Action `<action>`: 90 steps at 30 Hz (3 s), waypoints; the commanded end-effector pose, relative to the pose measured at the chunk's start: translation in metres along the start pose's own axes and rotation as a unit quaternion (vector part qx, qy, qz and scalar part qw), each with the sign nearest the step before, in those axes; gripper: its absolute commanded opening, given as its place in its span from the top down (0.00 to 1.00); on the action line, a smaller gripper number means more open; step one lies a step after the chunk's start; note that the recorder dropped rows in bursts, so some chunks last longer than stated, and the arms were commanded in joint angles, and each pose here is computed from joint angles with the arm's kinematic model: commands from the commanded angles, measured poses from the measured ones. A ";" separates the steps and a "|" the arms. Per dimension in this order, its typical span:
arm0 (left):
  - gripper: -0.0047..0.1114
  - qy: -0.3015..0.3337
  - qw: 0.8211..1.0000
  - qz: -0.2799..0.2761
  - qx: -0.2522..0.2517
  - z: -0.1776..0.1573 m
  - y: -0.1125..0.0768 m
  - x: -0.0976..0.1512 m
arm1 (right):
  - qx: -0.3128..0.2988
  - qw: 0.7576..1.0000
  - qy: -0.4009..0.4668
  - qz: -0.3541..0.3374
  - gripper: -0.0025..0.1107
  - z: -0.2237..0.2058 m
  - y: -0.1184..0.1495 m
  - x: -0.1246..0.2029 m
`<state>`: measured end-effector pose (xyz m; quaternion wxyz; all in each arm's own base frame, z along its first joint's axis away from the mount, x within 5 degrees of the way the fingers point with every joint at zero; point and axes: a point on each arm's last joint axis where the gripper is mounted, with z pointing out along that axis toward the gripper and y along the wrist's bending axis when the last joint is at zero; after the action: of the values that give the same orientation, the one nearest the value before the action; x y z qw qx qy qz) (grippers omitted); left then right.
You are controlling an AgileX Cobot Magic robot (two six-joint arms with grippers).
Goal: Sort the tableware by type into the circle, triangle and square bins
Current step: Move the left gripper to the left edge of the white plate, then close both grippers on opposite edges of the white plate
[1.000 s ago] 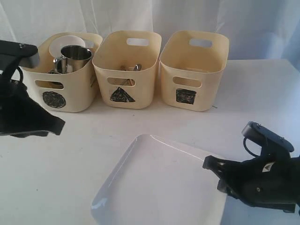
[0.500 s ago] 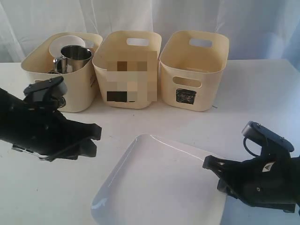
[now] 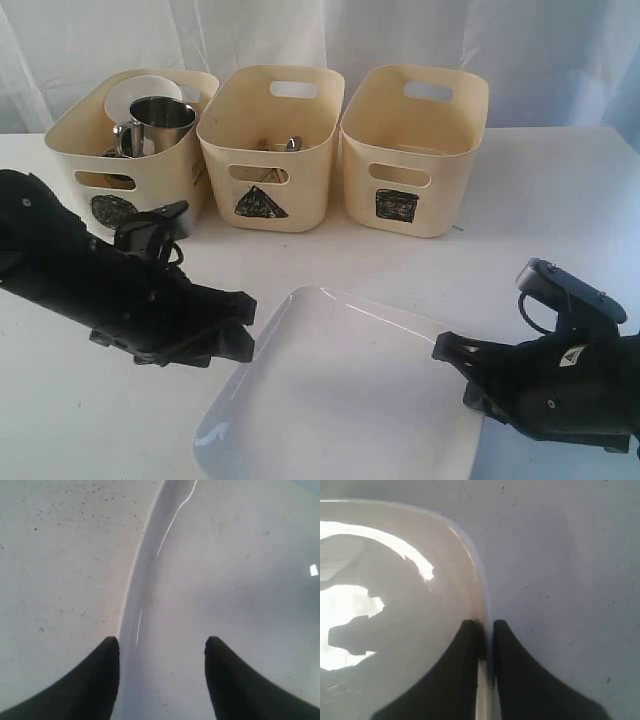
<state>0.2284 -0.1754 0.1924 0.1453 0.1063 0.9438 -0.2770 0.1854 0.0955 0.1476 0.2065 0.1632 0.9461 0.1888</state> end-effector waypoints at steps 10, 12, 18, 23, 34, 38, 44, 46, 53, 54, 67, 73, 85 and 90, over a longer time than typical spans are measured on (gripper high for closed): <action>0.47 0.024 0.999 0.041 0.022 0.035 0.006 -0.003 | 0.001 1.000 0.001 -0.022 0.98 -0.001 0.000 0.001; 0.47 0.023 0.999 0.038 0.030 0.038 0.006 -0.003 | 0.001 1.000 0.002 -0.022 0.98 -0.001 0.000 0.001; 0.47 0.028 0.998 0.039 0.046 0.046 0.007 -0.002 | 0.001 1.000 0.001 -0.022 0.98 -0.001 0.000 0.001; 0.47 0.040 0.997 0.048 0.043 0.053 0.010 0.000 | 0.001 1.000 0.001 -0.022 0.98 -0.001 0.000 0.001; 0.96 0.030 0.996 0.025 0.077 0.062 0.009 -0.001 | 0.001 0.999 0.001 -0.035 0.98 -0.001 0.000 0.001; 0.96 0.029 0.996 0.025 0.076 0.062 0.009 -0.001 | 0.001 0.999 0.001 -0.034 0.98 -0.001 0.000 0.001; 0.96 0.028 0.997 0.025 0.074 0.063 0.009 -0.001 | 0.002 0.999 0.006 -0.034 0.98 -0.001 -0.001 0.002; 0.96 0.029 0.996 0.025 0.076 0.062 0.009 -0.001 | 0.003 0.999 0.013 -0.038 0.96 -0.001 -0.001 0.003; 0.96 0.026 0.994 0.029 0.098 0.062 0.005 -0.001 | 0.007 0.998 0.029 -0.046 0.72 0.000 -0.002 0.006; 0.96 0.022 0.993 0.032 0.108 0.061 0.003 -0.002 | 0.007 0.999 0.027 -0.039 0.70 0.000 -0.002 0.006; 0.96 -0.004 0.985 0.032 0.172 0.058 -0.009 -0.006 | -0.001 1.000 -0.001 -0.018 0.69 0.000 0.000 0.001; 0.96 0.005 0.982 0.038 0.185 0.057 -0.011 -0.005 | -0.007 1.000 -0.022 -0.002 0.69 0.000 0.001 -0.003; 0.96 0.009 0.981 0.040 0.192 0.057 -0.012 -0.004 | -0.009 0.999 -0.031 -0.001 0.73 0.000 0.001 -0.005; 0.96 0.009 0.981 0.040 0.192 0.057 -0.012 -0.004 | -0.009 0.999 -0.031 -0.001 0.98 0.000 0.001 -0.005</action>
<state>0.2585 -0.1983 0.1403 0.1731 0.1501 0.9062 -0.3555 0.1889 0.0894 0.1465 0.2378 0.1772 0.9369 0.1849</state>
